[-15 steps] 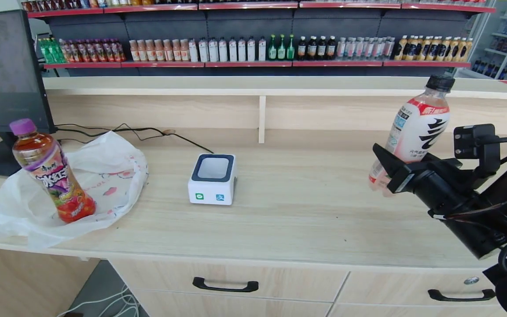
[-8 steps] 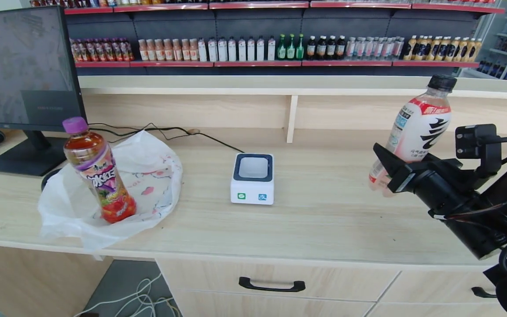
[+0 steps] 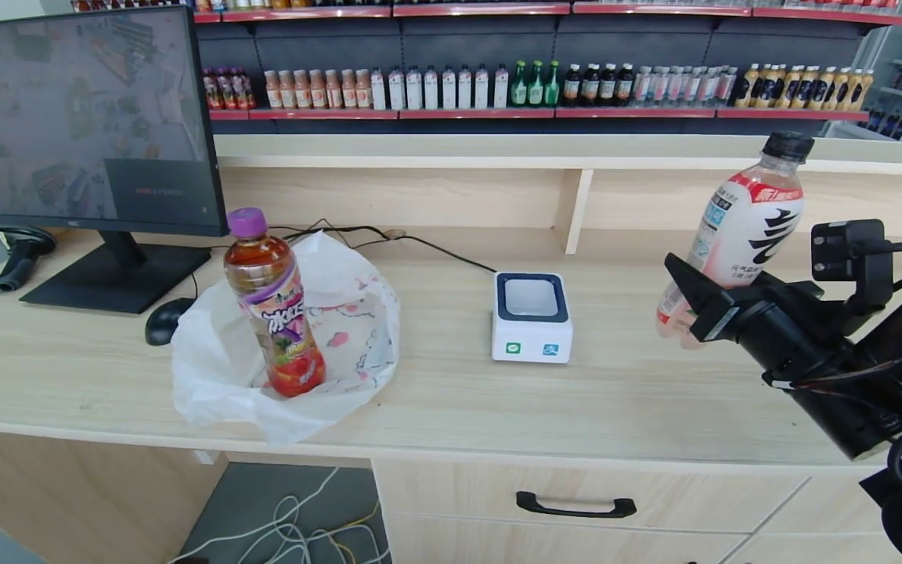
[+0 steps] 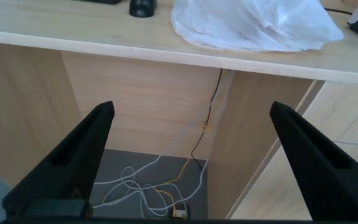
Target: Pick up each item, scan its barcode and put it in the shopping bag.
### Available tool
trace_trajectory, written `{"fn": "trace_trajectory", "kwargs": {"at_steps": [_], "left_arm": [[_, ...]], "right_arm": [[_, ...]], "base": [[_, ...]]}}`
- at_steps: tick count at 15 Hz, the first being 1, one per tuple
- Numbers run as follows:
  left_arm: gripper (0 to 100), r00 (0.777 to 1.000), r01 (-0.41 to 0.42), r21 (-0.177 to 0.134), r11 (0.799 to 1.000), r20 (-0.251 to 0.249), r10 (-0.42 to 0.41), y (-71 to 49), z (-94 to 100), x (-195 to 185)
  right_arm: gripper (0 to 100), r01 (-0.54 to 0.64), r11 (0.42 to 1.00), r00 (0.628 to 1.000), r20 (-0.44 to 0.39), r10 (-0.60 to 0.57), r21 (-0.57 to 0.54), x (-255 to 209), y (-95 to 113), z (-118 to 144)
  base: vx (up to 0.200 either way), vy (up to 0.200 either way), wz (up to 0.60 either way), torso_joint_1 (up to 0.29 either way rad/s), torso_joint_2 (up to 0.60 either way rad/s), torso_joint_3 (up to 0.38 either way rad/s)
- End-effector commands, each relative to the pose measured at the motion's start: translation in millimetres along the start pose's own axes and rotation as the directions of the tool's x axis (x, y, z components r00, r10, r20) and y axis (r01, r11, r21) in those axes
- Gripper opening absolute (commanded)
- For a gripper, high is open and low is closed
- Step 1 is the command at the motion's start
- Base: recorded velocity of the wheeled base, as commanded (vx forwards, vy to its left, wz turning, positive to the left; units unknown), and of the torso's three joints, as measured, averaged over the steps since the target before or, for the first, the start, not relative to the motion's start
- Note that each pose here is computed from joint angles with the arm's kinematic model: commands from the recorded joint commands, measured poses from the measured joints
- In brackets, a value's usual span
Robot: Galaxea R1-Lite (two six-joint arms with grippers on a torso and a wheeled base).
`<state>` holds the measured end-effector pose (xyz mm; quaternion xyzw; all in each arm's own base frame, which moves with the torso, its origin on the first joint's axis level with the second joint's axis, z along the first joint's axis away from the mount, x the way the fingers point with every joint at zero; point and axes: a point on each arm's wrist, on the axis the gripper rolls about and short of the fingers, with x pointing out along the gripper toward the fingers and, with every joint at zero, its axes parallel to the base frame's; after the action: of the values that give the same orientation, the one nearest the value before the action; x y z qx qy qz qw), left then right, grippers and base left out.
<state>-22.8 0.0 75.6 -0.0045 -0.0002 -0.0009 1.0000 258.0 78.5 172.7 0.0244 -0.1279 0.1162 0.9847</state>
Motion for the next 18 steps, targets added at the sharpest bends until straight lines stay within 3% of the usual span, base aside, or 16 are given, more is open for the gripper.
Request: {"fn": "trace_trajectory", "kwargs": {"at_steps": [1, 3, 7, 12, 18], "left_arm": [[100, 1.0, 0.0, 0.0, 1.0, 0.0, 0.0, 0.0, -0.1, 0.0], [100, 1.0, 0.0, 0.003, 1.0, 0.001, 0.0, 0.0, 0.1, 0.0], [100, 1.0, 0.0, 0.004, 1.0, 0.001, 0.0, 0.0, 0.1, 0.0], [100, 1.0, 0.0, 0.004, 1.0, 0.001, 0.0, 0.0, 0.1, 0.0], [100, 1.0, 0.0, 0.006, 1.0, 0.001, 0.0, 0.0, 0.1, 0.0]], "right_arm": [[0, -0.002, 1.0, 1.0, -0.002, 0.002, 0.0, 0.8, 0.4, -1.1], [0, -0.002, 1.0, 1.0, -0.002, 0.002, 0.0, 3.3, 0.5, -2.3], [0, -0.004, 1.0, 1.0, -0.002, 0.004, 0.001, 4.1, 1.4, -2.7], [0, -0.006, 1.0, 1.0, 0.007, 0.006, 0.004, 6.9, 2.1, -1.7], [0, -0.009, 1.0, 1.0, 0.015, 0.009, 0.007, 8.2, 3.0, -0.3]], "base": [[0.0, 0.2, 0.0, 0.002, 0.0, 0.002], [0.0, 0.2, 0.0, 0.005, 0.0, 0.0], [0.0, 0.0, 0.0, 0.0, 0.0, 0.0], [0.2, 0.0, 0.0, -0.006, 0.0, 0.005], [0.0, 0.0, 0.0, 0.0, 0.0, 0.0]]}}
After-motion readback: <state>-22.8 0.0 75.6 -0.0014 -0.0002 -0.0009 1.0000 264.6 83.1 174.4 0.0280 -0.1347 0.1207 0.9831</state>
